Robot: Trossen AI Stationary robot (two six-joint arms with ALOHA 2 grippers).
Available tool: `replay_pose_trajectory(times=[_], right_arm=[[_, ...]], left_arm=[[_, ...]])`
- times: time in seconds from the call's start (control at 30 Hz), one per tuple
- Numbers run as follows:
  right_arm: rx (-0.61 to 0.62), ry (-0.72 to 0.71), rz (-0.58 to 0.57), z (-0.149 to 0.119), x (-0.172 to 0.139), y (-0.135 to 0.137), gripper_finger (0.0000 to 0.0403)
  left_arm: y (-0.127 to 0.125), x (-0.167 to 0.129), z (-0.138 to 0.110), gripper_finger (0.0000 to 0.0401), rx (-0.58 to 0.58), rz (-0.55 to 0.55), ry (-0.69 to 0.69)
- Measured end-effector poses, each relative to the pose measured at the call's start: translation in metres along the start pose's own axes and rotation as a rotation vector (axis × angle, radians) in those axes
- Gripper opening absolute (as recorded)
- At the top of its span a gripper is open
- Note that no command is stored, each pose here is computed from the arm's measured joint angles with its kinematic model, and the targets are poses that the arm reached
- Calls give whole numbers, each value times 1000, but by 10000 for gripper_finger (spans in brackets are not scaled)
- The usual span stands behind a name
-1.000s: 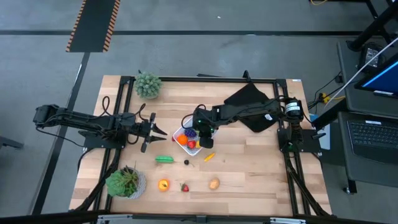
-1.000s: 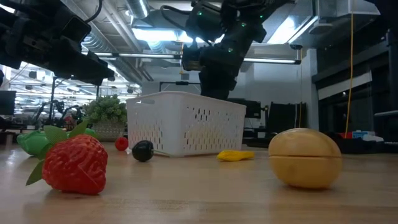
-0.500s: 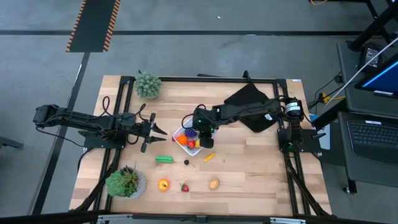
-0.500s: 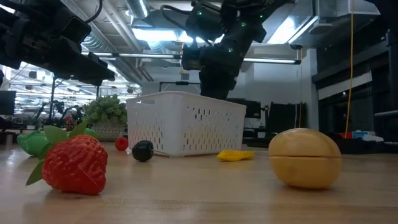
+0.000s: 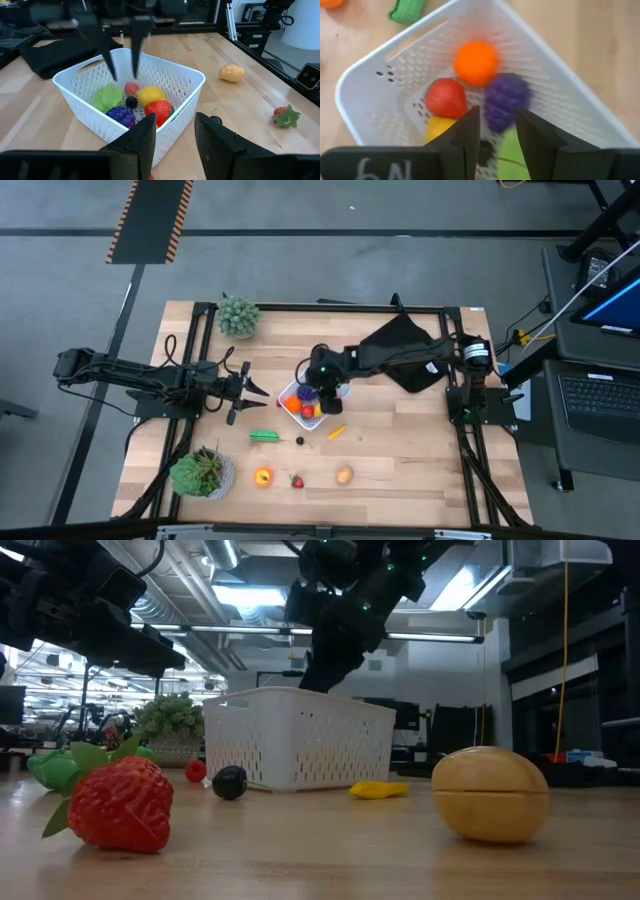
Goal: Pick and placing Produce into tupperware
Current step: Put the raspberry into the white bin
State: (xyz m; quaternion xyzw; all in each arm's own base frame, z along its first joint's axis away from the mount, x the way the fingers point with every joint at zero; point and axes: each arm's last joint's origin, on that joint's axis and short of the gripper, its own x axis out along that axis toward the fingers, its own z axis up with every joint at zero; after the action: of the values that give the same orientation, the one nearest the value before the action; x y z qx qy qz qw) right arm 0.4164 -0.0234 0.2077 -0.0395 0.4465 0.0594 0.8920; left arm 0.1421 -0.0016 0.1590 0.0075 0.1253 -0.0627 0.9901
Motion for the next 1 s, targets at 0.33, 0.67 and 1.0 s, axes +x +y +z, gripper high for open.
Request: replay_pose_trajectory(times=[0.33, 0.67, 1.0], right_arm=[[-12, -146, -5, 5, -53, -4, 126], [-34, -497, -21, -46, -79, 6, 127], [-45, -810, -57, -108, -83, 21, 127]], left_arm=[[0, 0, 0, 110, 0, 0, 0], [0, 0, 0, 91, -6, 0, 0], [1, 0, 0, 73, 0, 9, 1]])
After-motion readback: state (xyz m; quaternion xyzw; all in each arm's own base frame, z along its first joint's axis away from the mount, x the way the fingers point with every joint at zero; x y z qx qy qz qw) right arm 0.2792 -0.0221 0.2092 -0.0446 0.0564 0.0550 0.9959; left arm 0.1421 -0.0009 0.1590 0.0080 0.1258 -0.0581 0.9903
